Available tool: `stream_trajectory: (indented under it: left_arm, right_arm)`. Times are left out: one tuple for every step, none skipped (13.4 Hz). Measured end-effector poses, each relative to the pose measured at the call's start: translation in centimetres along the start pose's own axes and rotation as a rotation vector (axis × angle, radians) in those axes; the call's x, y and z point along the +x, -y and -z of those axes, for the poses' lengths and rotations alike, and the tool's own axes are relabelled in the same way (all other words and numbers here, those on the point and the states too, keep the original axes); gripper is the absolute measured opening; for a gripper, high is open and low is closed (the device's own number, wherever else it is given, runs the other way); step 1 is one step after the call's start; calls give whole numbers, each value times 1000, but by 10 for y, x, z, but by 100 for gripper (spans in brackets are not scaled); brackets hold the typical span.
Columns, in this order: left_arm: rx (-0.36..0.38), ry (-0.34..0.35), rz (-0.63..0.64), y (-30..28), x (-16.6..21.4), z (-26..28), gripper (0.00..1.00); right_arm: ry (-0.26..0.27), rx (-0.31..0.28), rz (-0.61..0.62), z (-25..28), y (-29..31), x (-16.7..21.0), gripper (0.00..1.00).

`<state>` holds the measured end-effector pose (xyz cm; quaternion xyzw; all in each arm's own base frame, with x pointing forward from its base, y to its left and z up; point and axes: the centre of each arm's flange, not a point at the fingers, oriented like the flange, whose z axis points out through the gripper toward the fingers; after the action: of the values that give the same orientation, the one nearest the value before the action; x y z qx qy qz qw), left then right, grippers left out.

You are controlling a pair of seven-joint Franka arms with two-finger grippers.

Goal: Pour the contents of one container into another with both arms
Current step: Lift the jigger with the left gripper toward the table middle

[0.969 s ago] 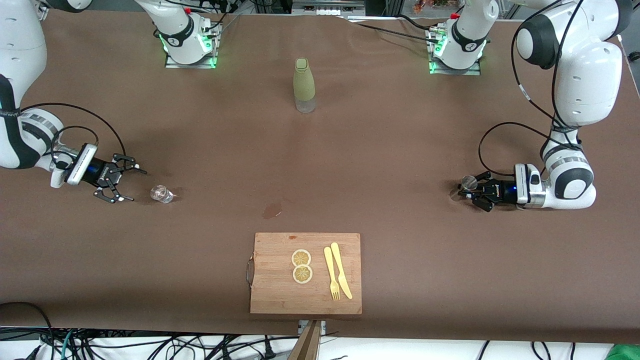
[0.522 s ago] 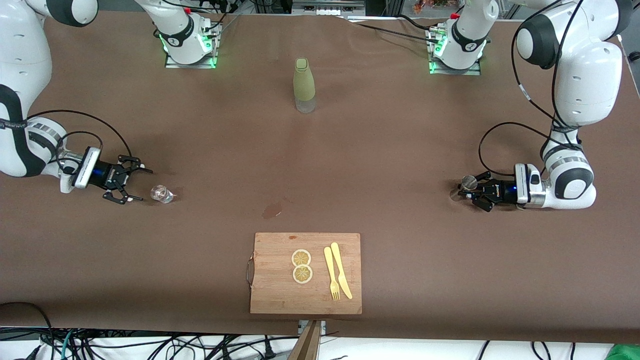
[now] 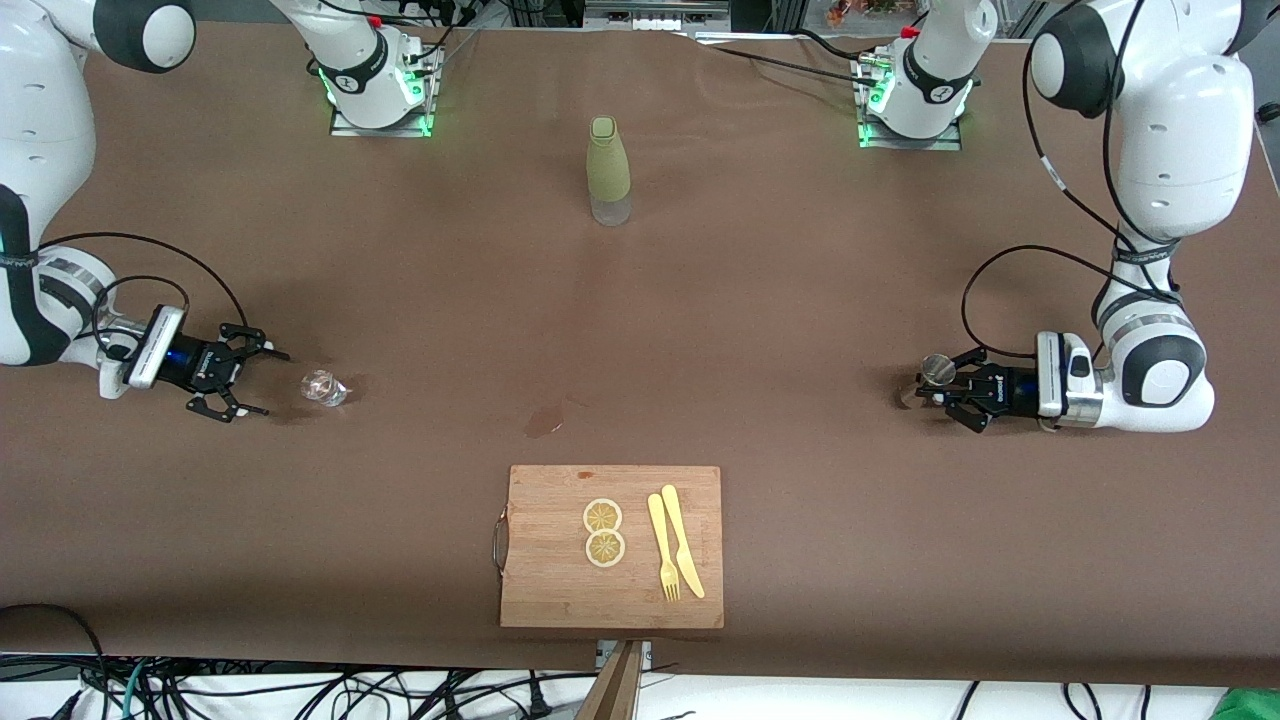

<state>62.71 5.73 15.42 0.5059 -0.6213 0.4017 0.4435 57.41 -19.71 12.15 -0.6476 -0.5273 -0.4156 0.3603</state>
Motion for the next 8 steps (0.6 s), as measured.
stream_trajectory:
  left_arm:
    - [-20, 12, 1, 10, 16, -17, 21]
    - [-44, 28, 3, 19, 28, -38, 21]
    - [-65, 40, 7, 26, 36, -62, 21]
    - [-82, 41, 12, 33, 44, -88, 21]
    - [-88, 39, 21, 38, 51, -112, 21]
    - [-89, 40, 40, 44, 59, -135, 21]
    - [-84, 34, 62, 48, 66, -157, 21]
    - [-72, 17, 78, 52, 75, -178, 21]
  right_arm:
    - [-7, 9, -2, -3, 0, -3, 100]
    - [-18, 21, -8, -6, 1, -6, 100]
    - [-29, 32, -15, -11, 3, -10, 100]
    - [-38, 43, -23, -15, 6, -15, 100]
    - [-44, 50, -27, -18, 7, -19, 100]
    - [-47, 54, -30, -21, 8, -20, 100]
    - [-51, 58, -30, -23, 8, -21, 100]
    - [-57, 63, -29, -26, 8, -21, 100]
